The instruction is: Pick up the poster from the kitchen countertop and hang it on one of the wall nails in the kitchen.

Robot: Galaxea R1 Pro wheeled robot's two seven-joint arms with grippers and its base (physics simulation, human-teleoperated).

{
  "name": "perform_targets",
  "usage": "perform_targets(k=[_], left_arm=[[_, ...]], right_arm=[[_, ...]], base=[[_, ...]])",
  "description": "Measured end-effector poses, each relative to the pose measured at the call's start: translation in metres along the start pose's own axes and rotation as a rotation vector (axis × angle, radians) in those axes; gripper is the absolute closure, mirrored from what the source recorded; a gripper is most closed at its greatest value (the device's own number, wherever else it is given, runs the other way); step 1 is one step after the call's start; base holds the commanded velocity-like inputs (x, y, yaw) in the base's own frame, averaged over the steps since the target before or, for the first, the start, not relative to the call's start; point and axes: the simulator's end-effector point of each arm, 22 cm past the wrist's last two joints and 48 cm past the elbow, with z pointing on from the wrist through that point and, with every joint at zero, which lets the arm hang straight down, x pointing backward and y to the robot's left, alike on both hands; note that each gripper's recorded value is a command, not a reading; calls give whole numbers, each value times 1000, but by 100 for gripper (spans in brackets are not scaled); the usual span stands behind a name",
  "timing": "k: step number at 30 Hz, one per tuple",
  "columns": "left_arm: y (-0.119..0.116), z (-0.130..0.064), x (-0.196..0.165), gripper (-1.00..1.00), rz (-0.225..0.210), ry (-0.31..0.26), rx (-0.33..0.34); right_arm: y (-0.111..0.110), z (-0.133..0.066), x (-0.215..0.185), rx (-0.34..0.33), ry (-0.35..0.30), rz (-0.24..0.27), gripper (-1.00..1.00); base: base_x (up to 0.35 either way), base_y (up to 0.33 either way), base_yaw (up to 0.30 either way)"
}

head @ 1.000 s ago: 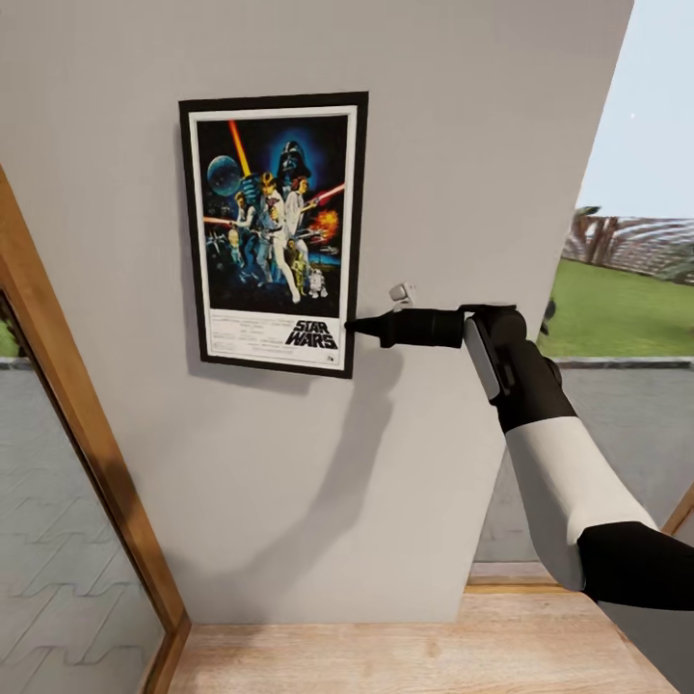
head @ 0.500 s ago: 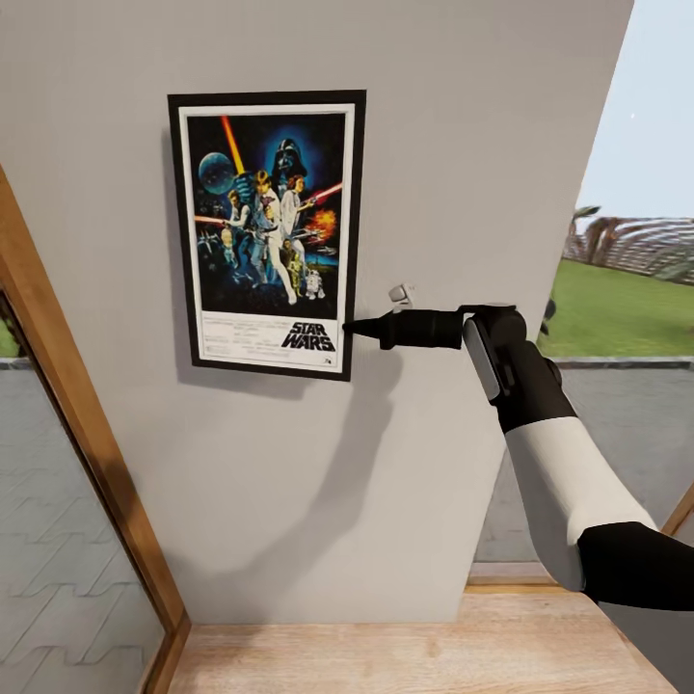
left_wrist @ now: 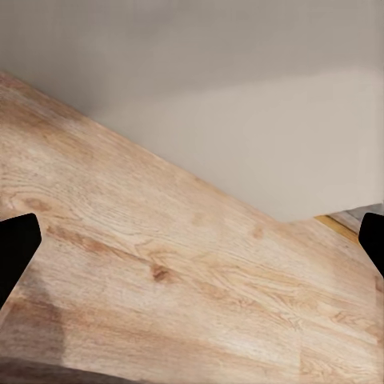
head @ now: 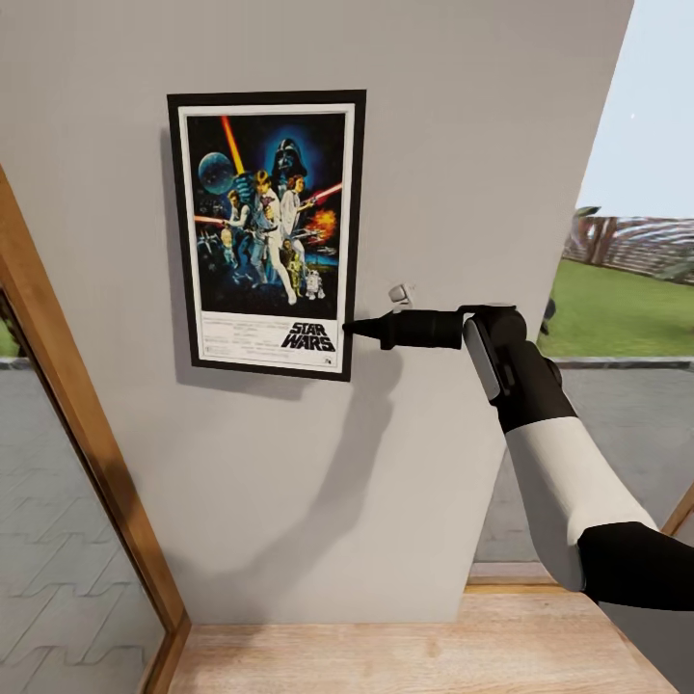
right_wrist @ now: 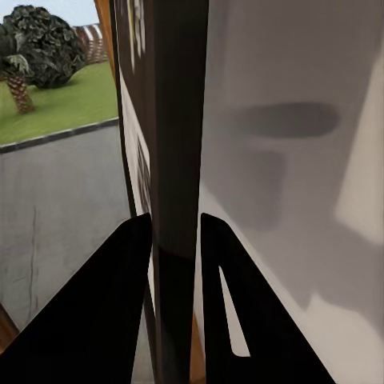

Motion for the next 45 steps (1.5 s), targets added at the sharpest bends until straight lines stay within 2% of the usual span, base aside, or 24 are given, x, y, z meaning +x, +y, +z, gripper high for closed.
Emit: perform_targets(k=[25, 45], left_arm=[[1, 0, -1, -100, 1, 0, -1], [2, -1, -1, -100, 2, -1, -2]], right_arm=[[0, 0, 0, 0, 0, 1, 100], [-1, 1, 1, 5, 3, -7, 100]], base=[[1, 0, 0], [61, 0, 0]])
